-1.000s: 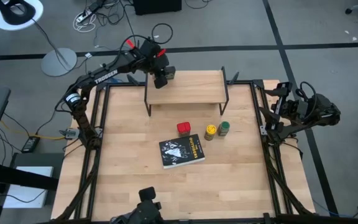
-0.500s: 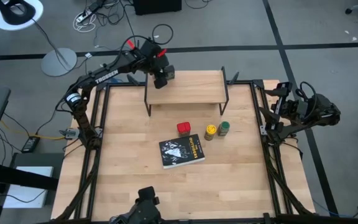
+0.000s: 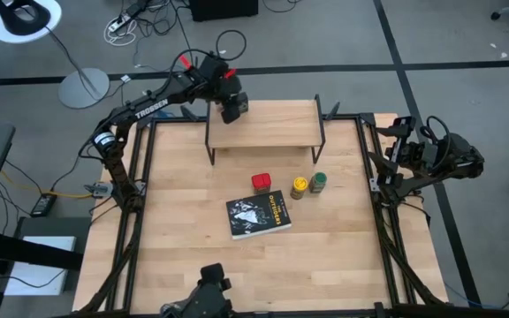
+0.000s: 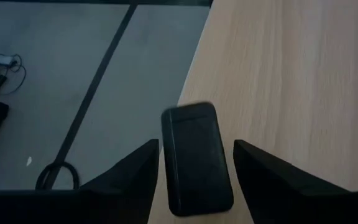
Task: Shelf spices
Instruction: Put the black seasoning can on the shelf
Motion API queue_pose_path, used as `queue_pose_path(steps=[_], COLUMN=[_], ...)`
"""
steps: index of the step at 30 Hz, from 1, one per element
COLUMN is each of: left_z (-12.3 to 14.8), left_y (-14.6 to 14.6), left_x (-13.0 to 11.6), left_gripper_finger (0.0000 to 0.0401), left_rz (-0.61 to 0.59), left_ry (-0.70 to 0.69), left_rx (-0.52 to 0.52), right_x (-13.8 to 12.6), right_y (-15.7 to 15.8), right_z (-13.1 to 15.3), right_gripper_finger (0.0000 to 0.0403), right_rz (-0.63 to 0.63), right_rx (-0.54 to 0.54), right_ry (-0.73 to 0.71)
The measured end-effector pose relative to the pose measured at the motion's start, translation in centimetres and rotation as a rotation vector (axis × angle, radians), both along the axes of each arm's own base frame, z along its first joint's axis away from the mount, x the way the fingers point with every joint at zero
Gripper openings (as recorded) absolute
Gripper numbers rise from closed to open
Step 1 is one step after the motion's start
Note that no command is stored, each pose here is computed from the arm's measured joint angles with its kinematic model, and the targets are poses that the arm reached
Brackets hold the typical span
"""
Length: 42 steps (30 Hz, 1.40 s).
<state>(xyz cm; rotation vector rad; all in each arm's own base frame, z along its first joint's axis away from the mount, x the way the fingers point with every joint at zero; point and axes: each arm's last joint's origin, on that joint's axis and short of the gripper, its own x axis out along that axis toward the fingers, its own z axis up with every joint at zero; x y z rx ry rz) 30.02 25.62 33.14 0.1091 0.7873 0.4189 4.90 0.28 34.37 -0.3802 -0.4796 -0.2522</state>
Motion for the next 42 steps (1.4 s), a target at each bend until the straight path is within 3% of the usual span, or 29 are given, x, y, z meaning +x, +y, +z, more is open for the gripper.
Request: queue_pose_path(steps=[15, 42], left_z=[0.45, -0.04], left_y=[0.16, -0.67], left_x=[0.32, 0.61], left_gripper_finger=[0.0213, 0.0214], left_rz=[-0.024, -0.043], left_ry=[-0.057, -0.008], left_rx=[0.024, -0.010], right_x=[0.00, -0.06], right_y=[0.00, -0.02], right_z=[0.00, 0.09], right_gripper_finger=[0.0293, 0.0293], right_rz=[-0.003, -0.003], right_rx=[-0.005, -0.002], right_ry=[0.001, -0.010])
